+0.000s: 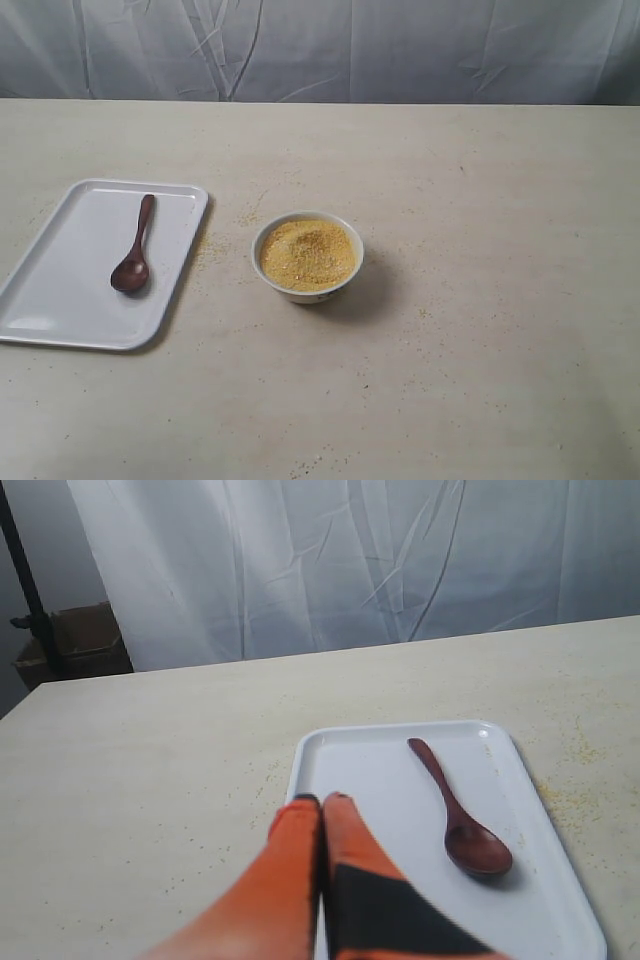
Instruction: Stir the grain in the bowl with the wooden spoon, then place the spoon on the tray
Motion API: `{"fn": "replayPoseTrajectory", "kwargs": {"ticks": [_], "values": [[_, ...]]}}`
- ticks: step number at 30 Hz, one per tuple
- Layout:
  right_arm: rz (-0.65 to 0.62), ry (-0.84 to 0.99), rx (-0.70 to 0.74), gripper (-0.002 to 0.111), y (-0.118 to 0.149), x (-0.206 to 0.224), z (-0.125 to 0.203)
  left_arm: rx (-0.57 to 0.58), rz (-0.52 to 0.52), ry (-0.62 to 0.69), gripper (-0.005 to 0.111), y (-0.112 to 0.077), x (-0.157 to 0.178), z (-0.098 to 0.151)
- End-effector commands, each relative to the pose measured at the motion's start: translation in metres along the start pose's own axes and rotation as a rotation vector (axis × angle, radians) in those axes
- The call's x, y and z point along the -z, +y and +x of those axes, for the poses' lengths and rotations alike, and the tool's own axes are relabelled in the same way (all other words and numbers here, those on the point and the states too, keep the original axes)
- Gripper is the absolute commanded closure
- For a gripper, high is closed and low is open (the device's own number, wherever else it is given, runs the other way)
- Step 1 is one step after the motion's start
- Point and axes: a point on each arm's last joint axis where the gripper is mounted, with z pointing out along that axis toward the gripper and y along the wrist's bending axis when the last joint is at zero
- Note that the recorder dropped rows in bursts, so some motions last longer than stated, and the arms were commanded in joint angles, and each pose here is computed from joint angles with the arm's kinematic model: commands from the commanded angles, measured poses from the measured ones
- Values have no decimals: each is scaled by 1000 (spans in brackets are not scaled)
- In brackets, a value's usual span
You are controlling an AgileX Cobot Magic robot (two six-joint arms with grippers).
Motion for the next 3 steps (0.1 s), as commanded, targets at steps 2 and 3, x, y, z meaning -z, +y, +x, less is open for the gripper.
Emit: {"fn": "replayPoseTrajectory", "kwargs": {"ticks": [2, 3], "values": [[5, -14, -3, 108, 0, 0, 0, -2, 6, 0, 107, 0, 0, 1], [5, -14, -3, 108, 0, 0, 0, -2, 6, 0, 107, 0, 0, 1]]}}
